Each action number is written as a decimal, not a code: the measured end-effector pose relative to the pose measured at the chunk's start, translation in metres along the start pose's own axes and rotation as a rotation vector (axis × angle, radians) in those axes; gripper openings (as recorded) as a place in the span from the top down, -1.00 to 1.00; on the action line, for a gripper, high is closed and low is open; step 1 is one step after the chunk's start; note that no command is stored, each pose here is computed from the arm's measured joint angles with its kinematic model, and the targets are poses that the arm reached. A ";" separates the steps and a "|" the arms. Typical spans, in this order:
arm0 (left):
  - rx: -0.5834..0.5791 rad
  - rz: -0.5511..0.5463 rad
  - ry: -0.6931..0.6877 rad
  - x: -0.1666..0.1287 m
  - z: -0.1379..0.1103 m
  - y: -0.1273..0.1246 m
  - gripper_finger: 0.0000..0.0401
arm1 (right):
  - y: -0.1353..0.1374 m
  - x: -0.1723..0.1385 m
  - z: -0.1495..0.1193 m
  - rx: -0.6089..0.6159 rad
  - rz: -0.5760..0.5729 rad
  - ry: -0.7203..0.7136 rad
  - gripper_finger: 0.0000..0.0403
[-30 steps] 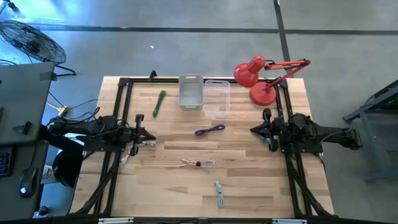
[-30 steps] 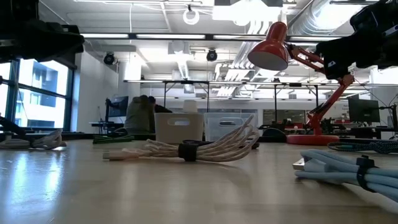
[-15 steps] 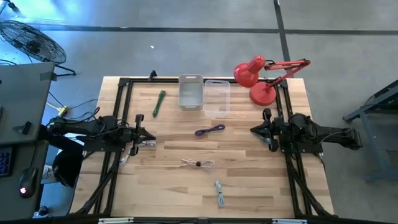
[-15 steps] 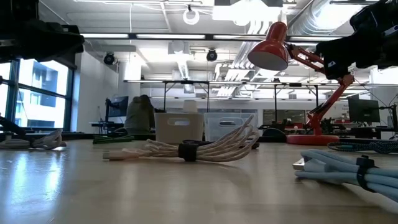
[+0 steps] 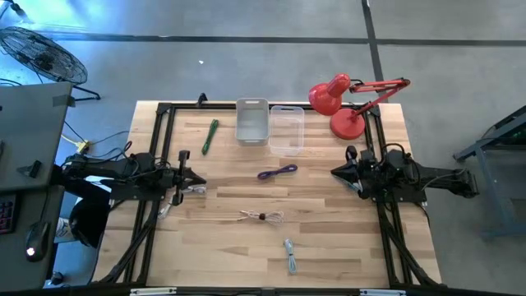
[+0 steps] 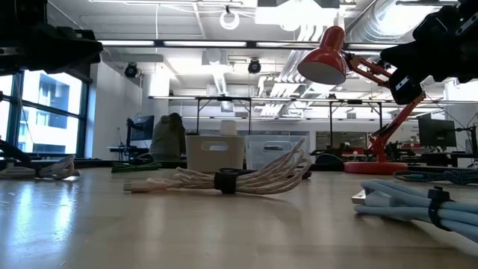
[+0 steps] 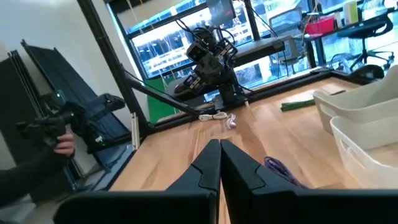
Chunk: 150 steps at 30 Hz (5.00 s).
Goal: Pick & Place USB Port
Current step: Put the blue patterned charger cable into the gray bin
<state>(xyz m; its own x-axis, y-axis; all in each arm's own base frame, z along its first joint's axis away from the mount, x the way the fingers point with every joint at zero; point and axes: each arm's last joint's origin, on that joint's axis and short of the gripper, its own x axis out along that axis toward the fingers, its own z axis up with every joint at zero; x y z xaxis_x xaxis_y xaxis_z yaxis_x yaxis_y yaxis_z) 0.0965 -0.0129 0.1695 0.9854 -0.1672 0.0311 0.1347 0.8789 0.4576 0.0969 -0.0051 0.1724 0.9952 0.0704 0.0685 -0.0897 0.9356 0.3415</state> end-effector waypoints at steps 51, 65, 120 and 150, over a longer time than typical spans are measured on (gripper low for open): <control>-0.149 0.076 0.187 0.007 -0.012 -0.001 0.99 | 0.022 0.046 0.112 0.005 -0.742 1.011 0.19; -0.164 0.051 0.242 0.010 -0.016 -0.003 0.99 | 0.009 0.059 0.075 0.126 -0.757 1.203 0.22; -0.121 0.177 0.278 0.010 -0.016 0.001 0.99 | -0.030 0.030 -0.038 0.379 -0.863 1.198 0.33; 0.135 0.326 0.385 0.008 -0.017 0.007 0.99 | -0.007 0.130 0.073 -0.086 -0.309 0.358 0.86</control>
<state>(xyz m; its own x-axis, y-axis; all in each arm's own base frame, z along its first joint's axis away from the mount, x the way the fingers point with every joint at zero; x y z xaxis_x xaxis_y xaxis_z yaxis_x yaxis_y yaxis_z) 0.1074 -0.0007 0.1574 0.9443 0.3038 -0.1262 -0.1747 0.7883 0.5900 0.2243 -0.0279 0.2474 0.9273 -0.1149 -0.3564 0.2011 0.9556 0.2153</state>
